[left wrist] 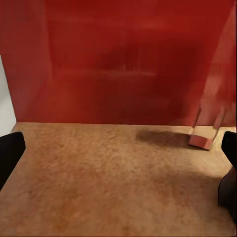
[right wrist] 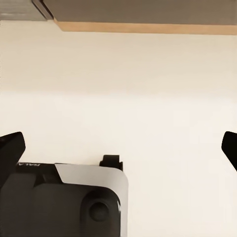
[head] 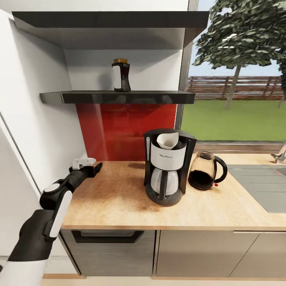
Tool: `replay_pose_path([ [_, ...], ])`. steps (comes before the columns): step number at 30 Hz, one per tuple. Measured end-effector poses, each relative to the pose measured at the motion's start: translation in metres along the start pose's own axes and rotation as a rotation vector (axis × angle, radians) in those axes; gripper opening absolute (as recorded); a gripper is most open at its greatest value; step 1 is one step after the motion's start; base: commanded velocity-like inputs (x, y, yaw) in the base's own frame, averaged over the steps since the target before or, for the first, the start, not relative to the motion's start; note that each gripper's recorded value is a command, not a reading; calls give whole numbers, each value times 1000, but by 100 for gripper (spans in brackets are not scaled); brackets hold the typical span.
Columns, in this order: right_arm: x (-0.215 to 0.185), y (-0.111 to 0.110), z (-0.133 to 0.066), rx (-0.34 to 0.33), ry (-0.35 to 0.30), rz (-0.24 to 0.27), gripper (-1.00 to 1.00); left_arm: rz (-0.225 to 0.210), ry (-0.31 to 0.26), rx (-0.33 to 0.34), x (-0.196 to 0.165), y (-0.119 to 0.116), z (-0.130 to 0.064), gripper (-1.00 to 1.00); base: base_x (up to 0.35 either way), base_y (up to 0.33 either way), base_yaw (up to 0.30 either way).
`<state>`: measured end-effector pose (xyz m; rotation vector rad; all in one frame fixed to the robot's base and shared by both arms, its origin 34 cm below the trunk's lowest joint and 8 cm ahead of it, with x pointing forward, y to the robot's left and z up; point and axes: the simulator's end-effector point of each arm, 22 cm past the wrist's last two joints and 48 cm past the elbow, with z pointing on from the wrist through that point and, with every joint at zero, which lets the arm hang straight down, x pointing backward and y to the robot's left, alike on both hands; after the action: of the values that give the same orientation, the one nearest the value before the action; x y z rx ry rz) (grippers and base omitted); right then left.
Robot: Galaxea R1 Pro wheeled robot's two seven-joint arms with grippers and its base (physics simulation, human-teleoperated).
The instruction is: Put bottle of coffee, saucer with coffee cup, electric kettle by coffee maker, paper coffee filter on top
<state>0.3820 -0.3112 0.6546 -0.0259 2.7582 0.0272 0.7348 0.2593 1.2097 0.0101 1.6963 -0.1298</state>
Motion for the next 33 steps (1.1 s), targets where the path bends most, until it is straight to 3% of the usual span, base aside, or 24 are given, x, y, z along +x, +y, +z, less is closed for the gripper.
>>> replay_pose_path([
  [5, 1, 2, 0, -4, 3, 0, 100, -5, 1, 34, -30, -22, 10, 100, 0, 0, 0],
  [10, 1, 1, 0, -2, 2, 0, 100, 6, -53, 82, -85, -53, 19, 100, 0, 0, 0],
  [14, 0, 0, 0, 0, 1, 0, 100, 18, -66, 121, -121, -78, 21, 100, 0, 0, 0],
  [21, 1, -4, 0, 4, 2, -2, 100, 3, -115, 174, -178, -117, 18, 100, 0, 0, 0],
  [23, 2, -3, -1, 3, 4, -3, 100, 6, -146, 185, -204, -125, 14, 100, 0, 0, 0],
  [28, 3, -3, -1, 3, 5, -3, 100, 20, -151, 198, -239, -135, 9, 100, 0, 0, 0],
  [33, 3, -3, -1, 3, 6, -3, 100, 25, -192, 220, -278, -150, 3, 100, 0, 0, 0],
])
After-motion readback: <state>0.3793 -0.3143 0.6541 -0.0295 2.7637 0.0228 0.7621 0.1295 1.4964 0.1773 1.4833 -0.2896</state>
